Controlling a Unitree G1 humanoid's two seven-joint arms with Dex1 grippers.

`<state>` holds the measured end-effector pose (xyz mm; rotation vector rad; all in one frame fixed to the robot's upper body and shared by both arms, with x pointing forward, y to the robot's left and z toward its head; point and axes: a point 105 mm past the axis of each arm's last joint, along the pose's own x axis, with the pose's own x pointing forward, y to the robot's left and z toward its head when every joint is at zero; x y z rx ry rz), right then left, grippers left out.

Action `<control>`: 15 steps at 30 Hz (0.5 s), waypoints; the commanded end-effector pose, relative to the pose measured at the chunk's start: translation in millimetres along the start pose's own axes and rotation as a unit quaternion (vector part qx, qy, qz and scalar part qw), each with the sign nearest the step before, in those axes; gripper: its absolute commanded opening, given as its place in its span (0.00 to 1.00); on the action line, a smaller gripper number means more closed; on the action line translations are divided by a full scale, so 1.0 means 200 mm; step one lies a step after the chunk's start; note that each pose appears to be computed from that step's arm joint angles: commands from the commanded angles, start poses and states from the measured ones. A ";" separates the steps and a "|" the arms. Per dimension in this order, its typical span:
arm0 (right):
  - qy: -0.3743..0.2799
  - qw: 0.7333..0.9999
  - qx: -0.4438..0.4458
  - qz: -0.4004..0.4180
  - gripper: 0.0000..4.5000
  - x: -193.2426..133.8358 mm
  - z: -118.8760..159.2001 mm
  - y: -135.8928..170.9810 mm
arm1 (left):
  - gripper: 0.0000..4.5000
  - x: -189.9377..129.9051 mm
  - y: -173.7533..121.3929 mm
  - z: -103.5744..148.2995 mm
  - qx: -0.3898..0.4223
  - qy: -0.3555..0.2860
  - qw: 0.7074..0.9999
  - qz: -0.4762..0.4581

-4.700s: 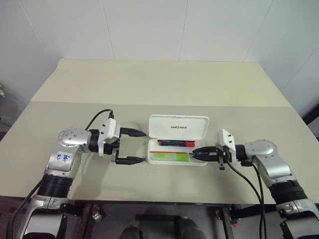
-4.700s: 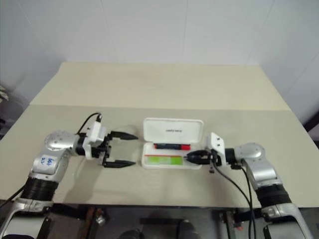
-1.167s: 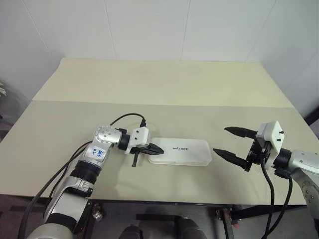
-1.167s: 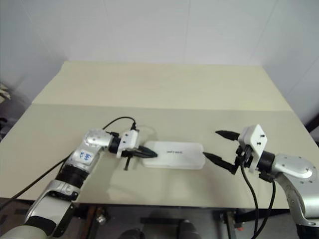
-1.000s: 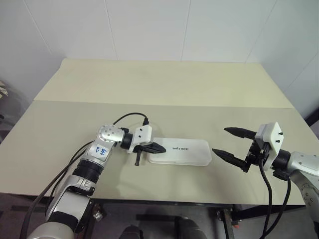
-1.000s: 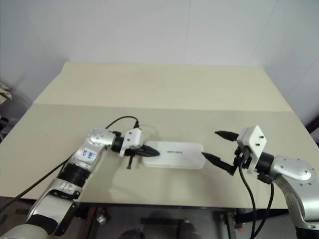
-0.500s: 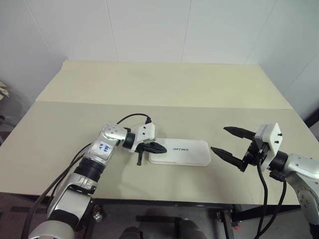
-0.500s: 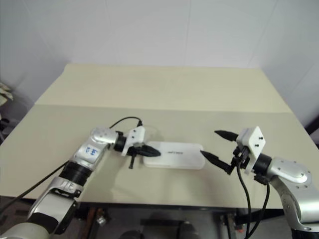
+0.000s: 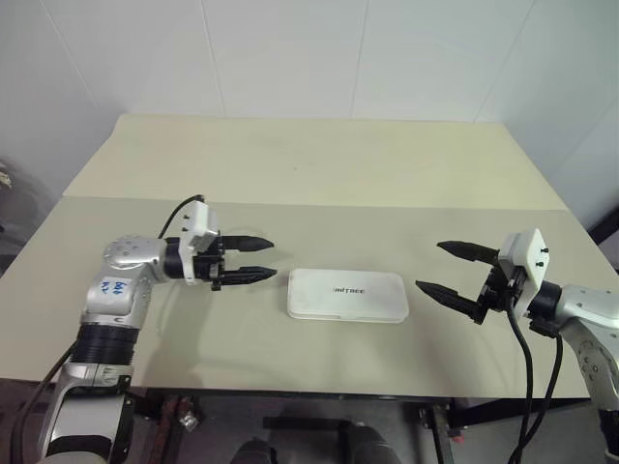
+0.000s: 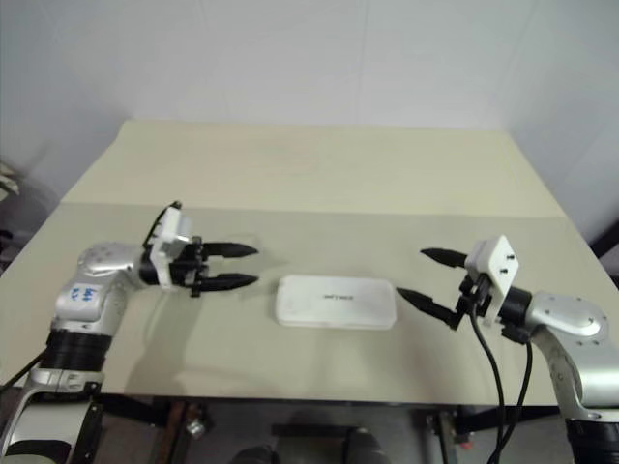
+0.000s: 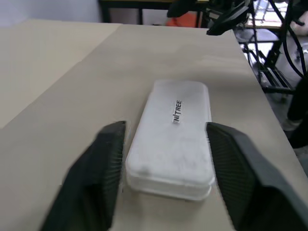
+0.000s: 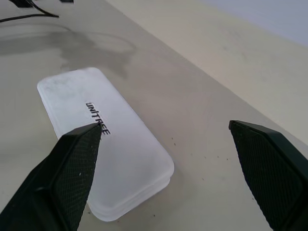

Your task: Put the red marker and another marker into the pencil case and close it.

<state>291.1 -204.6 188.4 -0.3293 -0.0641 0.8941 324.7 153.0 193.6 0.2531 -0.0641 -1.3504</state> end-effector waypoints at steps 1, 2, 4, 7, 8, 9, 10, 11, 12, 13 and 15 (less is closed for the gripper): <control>0.001 0.999 -0.033 0.007 1.00 -0.02 0.05 -0.03 | 0.90 -0.06 0.01 0.06 0.020 -0.014 1.000 0.019; 0.004 0.999 -0.035 0.006 1.00 -0.03 0.05 -0.04 | 0.98 -0.06 0.02 0.05 0.016 -0.014 0.999 0.024; 0.007 0.999 -0.037 0.004 1.00 -0.04 0.05 -0.05 | 0.99 -0.06 0.02 0.04 0.014 -0.014 0.999 0.032; 0.012 0.999 -0.039 0.004 1.00 -0.06 0.05 -0.05 | 0.99 -0.07 0.02 0.03 0.017 -0.015 0.999 0.039; 0.013 0.999 -0.039 0.002 1.00 -0.07 0.05 -0.06 | 0.99 -0.07 0.02 0.03 0.015 -0.014 0.999 0.039; 0.014 0.999 -0.038 0.000 1.00 -0.07 0.05 -0.06 | 0.99 -0.07 0.03 0.02 0.016 -0.013 0.999 0.042; 0.016 0.999 -0.037 -0.001 1.00 -0.08 0.05 -0.06 | 0.99 -0.07 0.03 0.02 0.018 -0.013 0.999 0.042; 0.018 0.999 -0.036 -0.001 1.00 -0.09 0.04 -0.05 | 0.99 -0.07 0.03 0.02 0.020 -0.013 0.999 0.043; 0.021 0.999 -0.035 -0.001 1.00 -0.09 0.04 -0.05 | 0.99 -0.06 0.03 0.02 0.026 -0.012 0.999 0.043; 0.024 0.999 -0.034 -0.001 1.00 -0.09 0.02 -0.04 | 0.99 -0.06 0.03 0.02 0.030 -0.011 0.999 0.043; 0.027 0.999 -0.035 0.000 1.00 -0.08 0.01 -0.03 | 0.99 -0.08 0.03 0.03 0.040 -0.005 0.998 0.043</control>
